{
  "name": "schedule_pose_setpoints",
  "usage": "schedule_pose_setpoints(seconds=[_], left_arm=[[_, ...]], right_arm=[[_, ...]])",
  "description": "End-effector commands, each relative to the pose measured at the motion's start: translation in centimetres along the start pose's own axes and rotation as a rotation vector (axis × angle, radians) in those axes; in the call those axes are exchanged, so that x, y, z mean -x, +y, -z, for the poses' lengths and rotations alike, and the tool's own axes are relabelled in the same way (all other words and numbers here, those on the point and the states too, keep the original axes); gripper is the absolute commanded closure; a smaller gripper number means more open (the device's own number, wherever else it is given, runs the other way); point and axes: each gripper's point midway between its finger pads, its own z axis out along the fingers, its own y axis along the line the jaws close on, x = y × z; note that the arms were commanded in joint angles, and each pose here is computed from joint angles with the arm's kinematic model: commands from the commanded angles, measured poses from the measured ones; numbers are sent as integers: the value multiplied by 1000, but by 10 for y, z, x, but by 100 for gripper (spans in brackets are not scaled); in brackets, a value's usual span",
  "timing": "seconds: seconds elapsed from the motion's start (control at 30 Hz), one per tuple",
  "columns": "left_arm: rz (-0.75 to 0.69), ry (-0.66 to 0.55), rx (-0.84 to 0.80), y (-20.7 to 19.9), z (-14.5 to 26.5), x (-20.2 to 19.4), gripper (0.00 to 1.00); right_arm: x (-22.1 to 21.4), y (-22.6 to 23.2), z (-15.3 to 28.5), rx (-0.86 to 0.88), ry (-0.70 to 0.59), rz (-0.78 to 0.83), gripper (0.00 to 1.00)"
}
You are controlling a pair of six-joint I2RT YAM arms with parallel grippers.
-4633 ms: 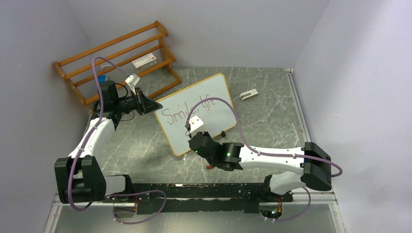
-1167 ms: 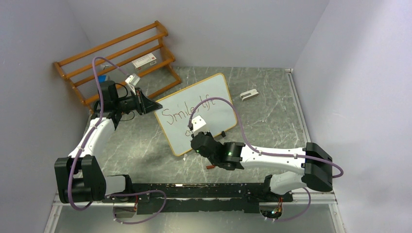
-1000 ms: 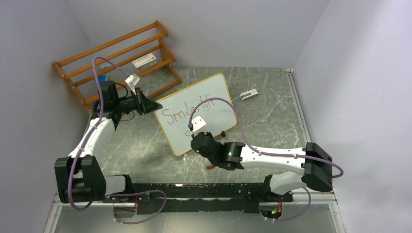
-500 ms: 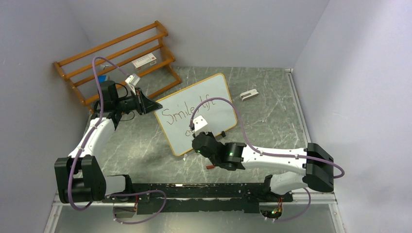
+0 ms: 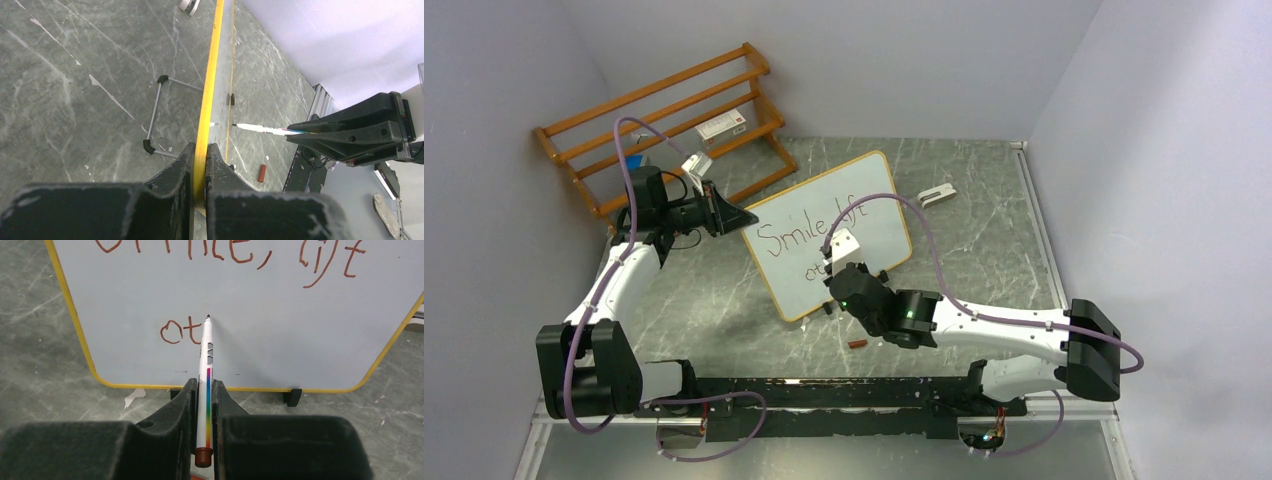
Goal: Write a sentence on the whiteboard
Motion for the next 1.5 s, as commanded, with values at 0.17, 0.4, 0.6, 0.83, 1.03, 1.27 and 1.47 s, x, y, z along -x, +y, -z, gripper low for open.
schedule_pose_setpoints(seconds=[0.17, 0.4, 0.6, 0.83, 1.03, 1.27, 1.47], left_arm=[[20, 46, 168, 40, -1, -23, 95], [22, 47, 170, 41, -1, -23, 95], [20, 47, 172, 41, -1, -23, 95], [21, 47, 169, 41, -1, -22, 95], [19, 47, 171, 41, -1, -23, 95], [20, 47, 171, 41, -1, -23, 95], [20, 48, 173, 42, -1, -23, 95]], right_arm=[[19, -4, -10, -22, -55, -45, 100], [20, -2, -12, -11, -56, -43, 100], [12, -3, -19, -20, -25, -43, 100], [0, -5, -18, -18, 19, -31, 100], [-15, -6, -15, -18, 68, -28, 100], [-25, -9, -12, -19, 102, -25, 100], [-31, -8, -10, -13, 124, -21, 100]])
